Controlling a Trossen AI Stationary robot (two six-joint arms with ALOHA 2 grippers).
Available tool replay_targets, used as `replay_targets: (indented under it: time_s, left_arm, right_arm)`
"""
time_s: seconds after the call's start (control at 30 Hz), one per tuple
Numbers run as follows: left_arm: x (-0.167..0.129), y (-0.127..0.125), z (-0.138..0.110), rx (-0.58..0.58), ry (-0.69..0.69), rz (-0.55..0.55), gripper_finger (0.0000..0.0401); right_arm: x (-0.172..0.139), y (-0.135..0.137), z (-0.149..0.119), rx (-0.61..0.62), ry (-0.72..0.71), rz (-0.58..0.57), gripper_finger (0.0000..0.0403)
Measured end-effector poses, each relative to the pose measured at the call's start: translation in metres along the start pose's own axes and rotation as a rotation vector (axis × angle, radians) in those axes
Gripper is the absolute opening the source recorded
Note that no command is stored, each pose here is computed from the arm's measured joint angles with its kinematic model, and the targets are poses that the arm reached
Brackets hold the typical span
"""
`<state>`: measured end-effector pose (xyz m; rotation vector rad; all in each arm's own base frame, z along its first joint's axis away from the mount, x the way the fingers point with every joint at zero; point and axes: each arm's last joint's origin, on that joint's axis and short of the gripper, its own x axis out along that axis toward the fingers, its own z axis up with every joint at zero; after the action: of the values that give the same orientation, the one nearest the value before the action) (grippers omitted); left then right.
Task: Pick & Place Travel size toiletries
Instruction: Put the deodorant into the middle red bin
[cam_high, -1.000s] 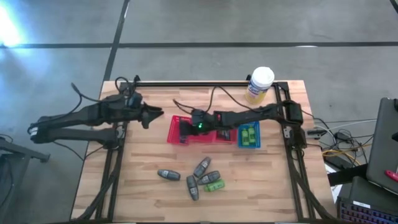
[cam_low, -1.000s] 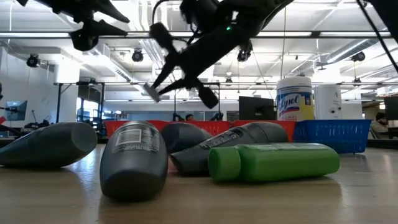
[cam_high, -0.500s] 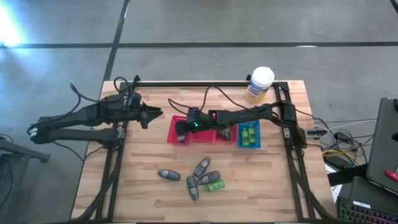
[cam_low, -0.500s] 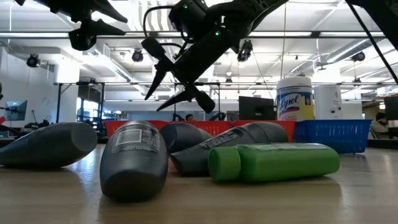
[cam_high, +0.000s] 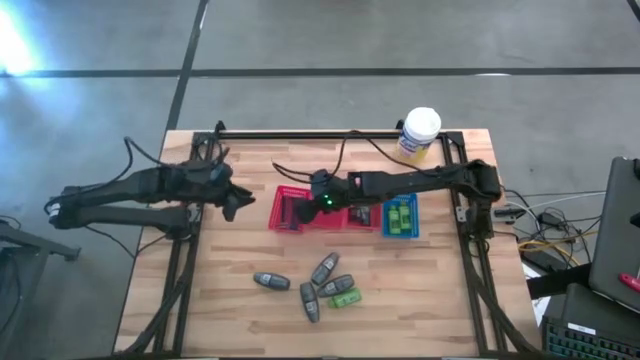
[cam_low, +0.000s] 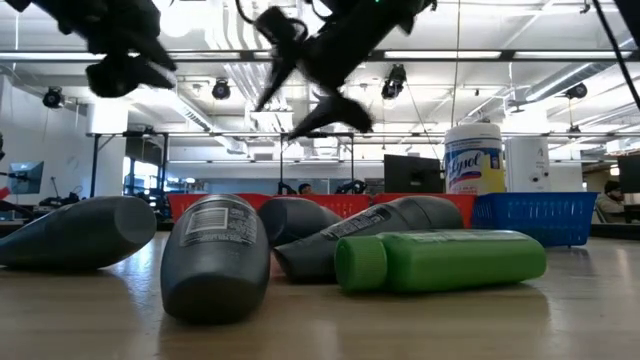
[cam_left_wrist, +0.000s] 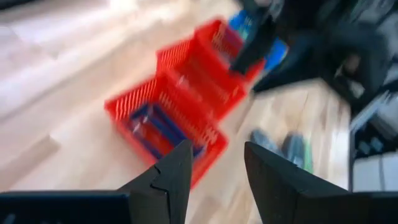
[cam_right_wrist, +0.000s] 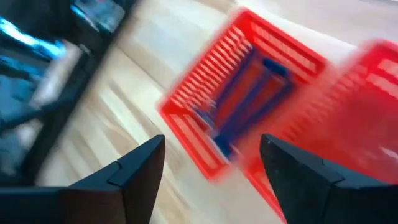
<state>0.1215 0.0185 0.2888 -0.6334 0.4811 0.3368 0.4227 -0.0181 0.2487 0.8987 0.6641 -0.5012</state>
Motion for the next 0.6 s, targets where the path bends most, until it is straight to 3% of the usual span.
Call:
replay_targets:
  time_s: [0.27, 0.6]
  left_arm:
    - [0.004, -0.008, -0.016, 0.080, 0.134, -0.075, 0.0149]
    - [0.022, -0.017, -0.038, 0.110, 0.255, -0.124, 0.0149]
  right_arm:
    - [-0.046, -0.013, -0.007, -0.022, 0.089, -0.208, 0.0282]
    - [-0.073, -0.021, -0.025, 0.048, 0.176, -0.372, 0.0313]
